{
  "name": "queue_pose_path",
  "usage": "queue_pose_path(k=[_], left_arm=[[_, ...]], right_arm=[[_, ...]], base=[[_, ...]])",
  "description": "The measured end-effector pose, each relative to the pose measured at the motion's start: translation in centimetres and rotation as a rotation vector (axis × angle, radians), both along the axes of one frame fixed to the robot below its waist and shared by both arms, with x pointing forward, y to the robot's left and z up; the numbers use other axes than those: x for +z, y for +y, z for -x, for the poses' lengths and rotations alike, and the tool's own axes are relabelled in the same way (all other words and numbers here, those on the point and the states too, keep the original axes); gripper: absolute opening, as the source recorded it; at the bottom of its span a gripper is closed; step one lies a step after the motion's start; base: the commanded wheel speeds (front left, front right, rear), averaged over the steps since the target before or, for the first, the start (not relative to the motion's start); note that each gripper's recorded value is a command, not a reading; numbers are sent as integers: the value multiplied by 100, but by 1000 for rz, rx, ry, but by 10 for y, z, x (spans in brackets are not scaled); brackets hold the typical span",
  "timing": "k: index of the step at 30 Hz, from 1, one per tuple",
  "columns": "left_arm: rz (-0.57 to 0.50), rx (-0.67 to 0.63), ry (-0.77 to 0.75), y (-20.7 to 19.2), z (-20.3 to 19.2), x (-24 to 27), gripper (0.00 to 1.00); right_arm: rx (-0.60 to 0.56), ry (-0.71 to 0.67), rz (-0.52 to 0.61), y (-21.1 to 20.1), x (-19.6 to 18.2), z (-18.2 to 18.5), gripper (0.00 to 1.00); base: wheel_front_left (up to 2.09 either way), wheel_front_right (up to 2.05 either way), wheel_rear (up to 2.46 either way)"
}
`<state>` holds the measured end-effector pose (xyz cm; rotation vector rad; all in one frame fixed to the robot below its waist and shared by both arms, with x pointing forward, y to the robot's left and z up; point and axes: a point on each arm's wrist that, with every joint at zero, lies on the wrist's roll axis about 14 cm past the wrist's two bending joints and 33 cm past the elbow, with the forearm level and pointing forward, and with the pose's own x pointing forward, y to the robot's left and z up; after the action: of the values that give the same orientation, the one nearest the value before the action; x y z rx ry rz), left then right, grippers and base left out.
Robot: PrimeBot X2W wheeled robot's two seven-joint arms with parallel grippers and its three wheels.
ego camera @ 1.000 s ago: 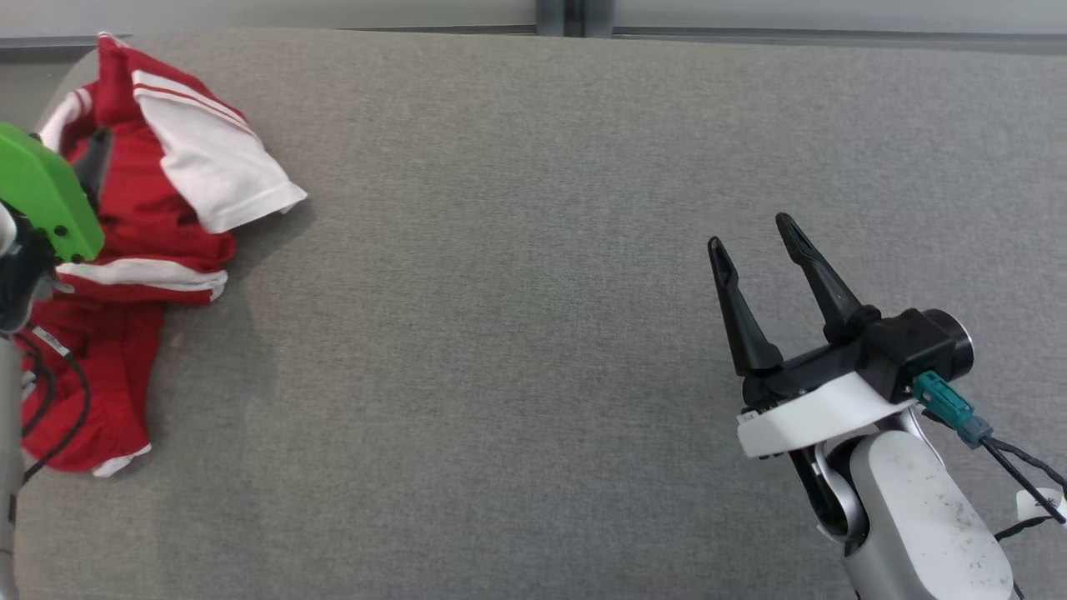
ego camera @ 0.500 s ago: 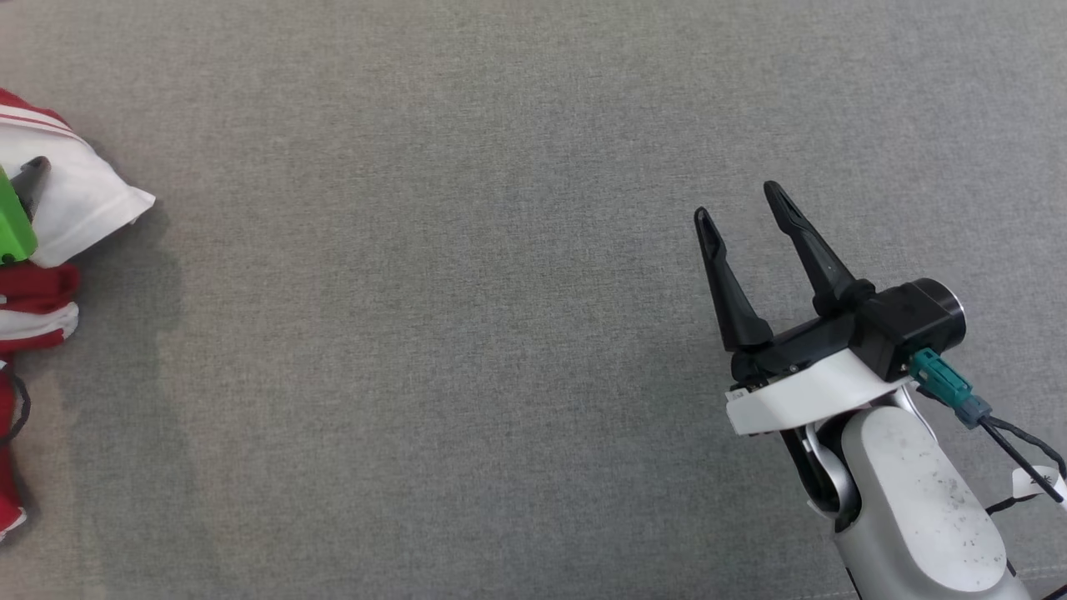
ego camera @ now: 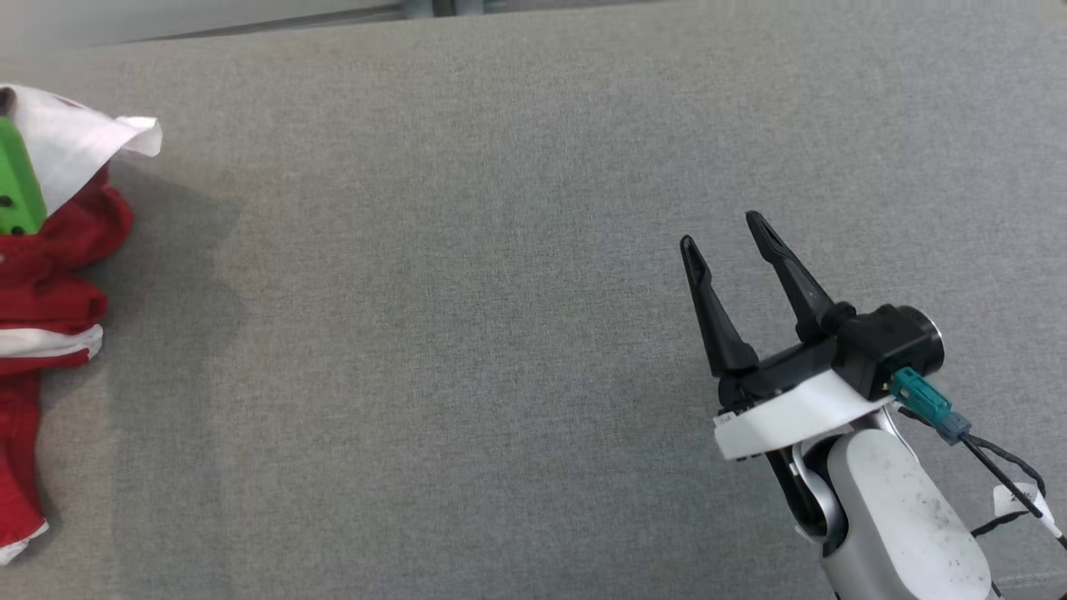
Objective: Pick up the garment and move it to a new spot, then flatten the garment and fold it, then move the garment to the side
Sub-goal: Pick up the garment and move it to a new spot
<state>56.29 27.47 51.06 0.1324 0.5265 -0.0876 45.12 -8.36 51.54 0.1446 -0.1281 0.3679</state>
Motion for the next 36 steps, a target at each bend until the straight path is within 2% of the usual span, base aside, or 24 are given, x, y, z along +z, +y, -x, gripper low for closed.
queue_pose_path(k=[7, 13, 16, 23, 26, 28, 29, 30, 31, 33, 36], left_arm=[[24, -230, -181, -76, 4, 75, 0], [84, -496, -241, -176, 22, 106, 0], [96, -626, -244, -226, 34, 105, 0], [396, -932, -169, -373, 100, 92, 0], [427, -980, -89, -406, 120, 64, 0], [390, -1005, -15, -419, 135, 30, 0], [354, -1016, 11, -424, 142, 13, 12], [346, -1012, 38, -426, 146, -1, 58], [344, -1002, 53, -427, 149, -12, 100], [347, -984, 119, -427, 160, -38, 100], [341, -982, 126, -424, 166, -53, 100]], right_arm=[[-75, -39, -10, -24, 21, 17, 100], [-156, -78, -4, -52, 37, 30, 100], [-211, -84, 0, -71, 40, 38, 100], [-351, -65, 9, -117, 36, 62, 100], [-375, -59, 11, -123, 35, 70, 100], [-388, -54, 13, -127, 34, 74, 100], [-394, -52, 15, -129, 33, 76, 100], [-397, -49, 16, -130, 32, 78, 100], [-398, -46, 18, -130, 31, 79, 100], [-391, -38, 18, -127, 29, 79, 100], [-386, -39, 21, -127, 29, 75, 100]], base=[[0, 0, 0], [0, 0, 0], [0, 0, 0], [0, 0, 0], [0, 0, 0], [0, 0, 0], [0, 0, 0], [0, 0, 0], [0, 0, 0], [0, 0, 0], [0, 0, 0]])
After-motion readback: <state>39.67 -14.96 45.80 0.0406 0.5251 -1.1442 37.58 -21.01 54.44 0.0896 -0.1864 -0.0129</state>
